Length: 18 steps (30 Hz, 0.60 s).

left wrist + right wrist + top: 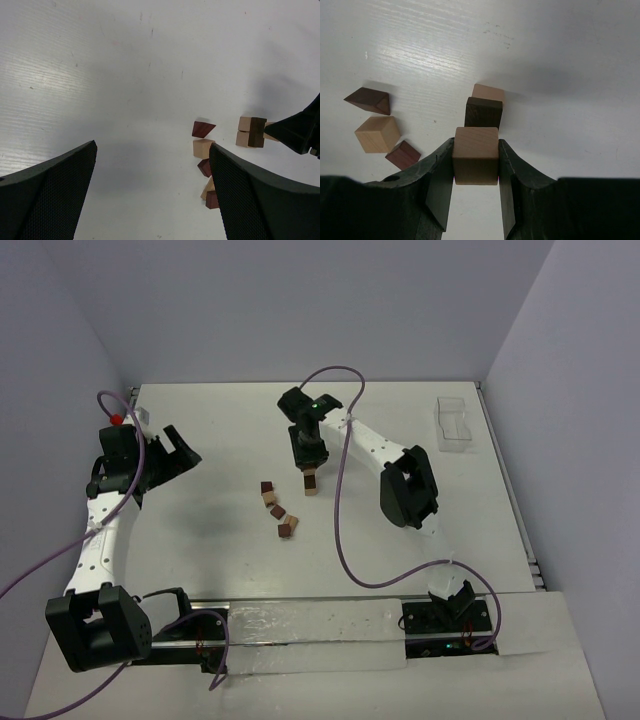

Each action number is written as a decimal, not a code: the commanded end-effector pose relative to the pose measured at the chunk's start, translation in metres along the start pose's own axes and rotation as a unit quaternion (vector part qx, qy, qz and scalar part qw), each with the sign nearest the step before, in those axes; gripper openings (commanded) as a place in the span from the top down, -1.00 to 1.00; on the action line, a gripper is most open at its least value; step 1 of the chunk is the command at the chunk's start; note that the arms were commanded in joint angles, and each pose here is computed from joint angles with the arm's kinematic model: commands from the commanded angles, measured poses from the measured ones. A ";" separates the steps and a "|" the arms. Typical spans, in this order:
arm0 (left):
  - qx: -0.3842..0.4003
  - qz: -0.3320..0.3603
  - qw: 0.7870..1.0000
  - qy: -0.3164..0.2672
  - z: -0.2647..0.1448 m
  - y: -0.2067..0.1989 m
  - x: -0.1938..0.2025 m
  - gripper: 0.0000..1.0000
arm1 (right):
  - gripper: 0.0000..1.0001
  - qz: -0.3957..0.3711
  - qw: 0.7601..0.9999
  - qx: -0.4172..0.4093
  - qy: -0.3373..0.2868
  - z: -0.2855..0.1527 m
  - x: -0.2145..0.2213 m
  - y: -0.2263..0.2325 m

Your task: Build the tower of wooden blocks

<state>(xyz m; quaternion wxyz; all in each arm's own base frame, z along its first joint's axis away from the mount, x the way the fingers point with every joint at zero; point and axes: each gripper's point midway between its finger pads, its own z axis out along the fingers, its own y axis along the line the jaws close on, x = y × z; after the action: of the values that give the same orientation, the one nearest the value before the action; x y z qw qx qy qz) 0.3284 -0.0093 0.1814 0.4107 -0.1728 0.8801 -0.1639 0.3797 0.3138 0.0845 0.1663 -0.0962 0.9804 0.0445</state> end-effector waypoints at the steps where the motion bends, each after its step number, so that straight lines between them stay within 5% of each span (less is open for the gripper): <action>1: 0.013 0.002 1.000 -0.029 -0.004 -0.008 -0.019 -0.99 | 0.93 0.006 1.000 -0.004 -0.016 -0.003 -0.010 0.008; 18: 0.014 0.001 1.000 -0.027 -0.003 -0.007 -0.017 -0.98 | 0.87 0.005 1.000 -0.001 -0.003 0.011 -0.009 0.003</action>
<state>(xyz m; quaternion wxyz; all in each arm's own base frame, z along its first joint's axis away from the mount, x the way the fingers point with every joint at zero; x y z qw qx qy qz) 0.3284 -0.0095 0.1815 0.4105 -0.1739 0.8799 -0.1647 0.3824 0.3168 0.0709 0.1574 -0.0953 0.9821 0.0408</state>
